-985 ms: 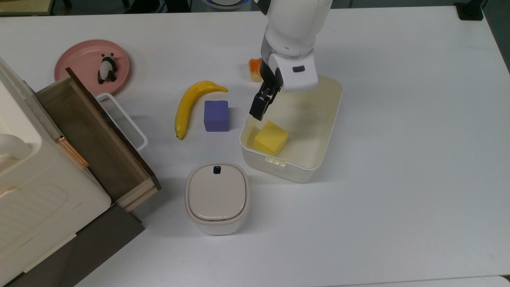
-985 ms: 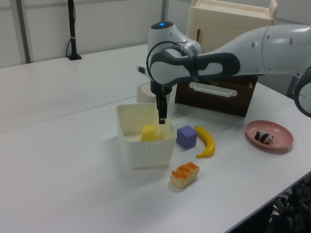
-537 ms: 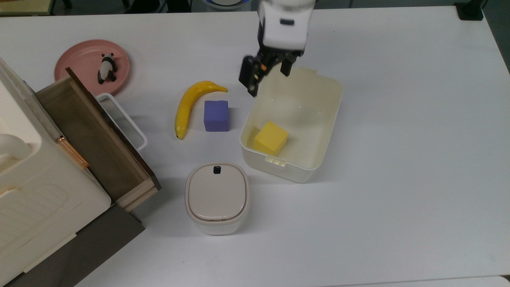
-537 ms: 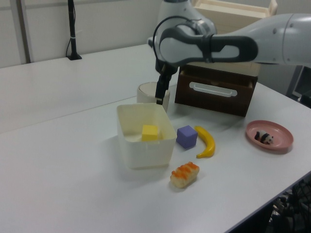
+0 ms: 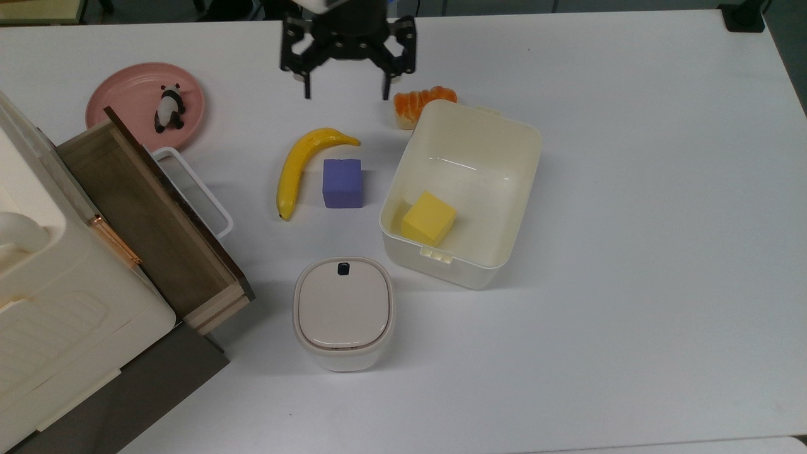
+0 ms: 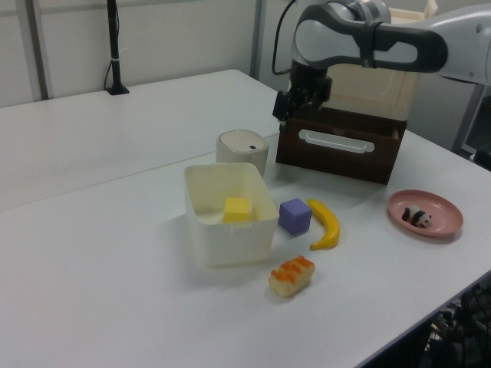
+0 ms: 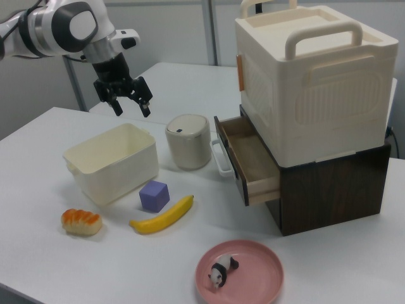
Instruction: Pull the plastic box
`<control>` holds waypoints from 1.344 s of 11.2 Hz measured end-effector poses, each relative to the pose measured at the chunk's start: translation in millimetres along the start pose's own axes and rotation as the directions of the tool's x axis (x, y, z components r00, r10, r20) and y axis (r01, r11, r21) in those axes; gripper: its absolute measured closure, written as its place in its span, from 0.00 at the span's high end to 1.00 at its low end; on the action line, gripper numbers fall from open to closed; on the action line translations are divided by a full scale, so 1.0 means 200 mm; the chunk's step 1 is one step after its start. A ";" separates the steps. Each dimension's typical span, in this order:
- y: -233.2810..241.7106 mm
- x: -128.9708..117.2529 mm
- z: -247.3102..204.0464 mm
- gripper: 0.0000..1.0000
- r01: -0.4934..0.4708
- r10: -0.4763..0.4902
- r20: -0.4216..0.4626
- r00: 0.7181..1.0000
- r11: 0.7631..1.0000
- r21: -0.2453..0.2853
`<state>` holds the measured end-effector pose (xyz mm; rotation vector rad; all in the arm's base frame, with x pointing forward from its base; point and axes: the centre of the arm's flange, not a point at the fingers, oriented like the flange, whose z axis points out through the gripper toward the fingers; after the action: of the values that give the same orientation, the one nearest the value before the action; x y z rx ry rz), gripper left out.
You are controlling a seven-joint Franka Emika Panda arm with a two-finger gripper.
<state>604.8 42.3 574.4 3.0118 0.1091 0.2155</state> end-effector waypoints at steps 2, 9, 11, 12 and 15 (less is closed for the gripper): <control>0.05 -0.04 -0.04 1.00 -0.076 0.076 0.025 0.997 0.997 -0.005; 0.03 -0.11 -0.14 1.00 -0.137 0.130 0.065 0.989 0.985 0.109; 0.03 -0.14 -0.19 1.00 -0.139 0.132 0.061 0.989 0.983 0.118; 0.03 -0.15 -0.20 1.00 -0.138 0.130 0.071 0.989 0.983 0.119; 0.01 -0.18 -0.24 1.00 -0.141 0.129 0.087 0.988 0.979 0.150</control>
<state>562.2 43.2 616.5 3.1817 -0.0904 0.1082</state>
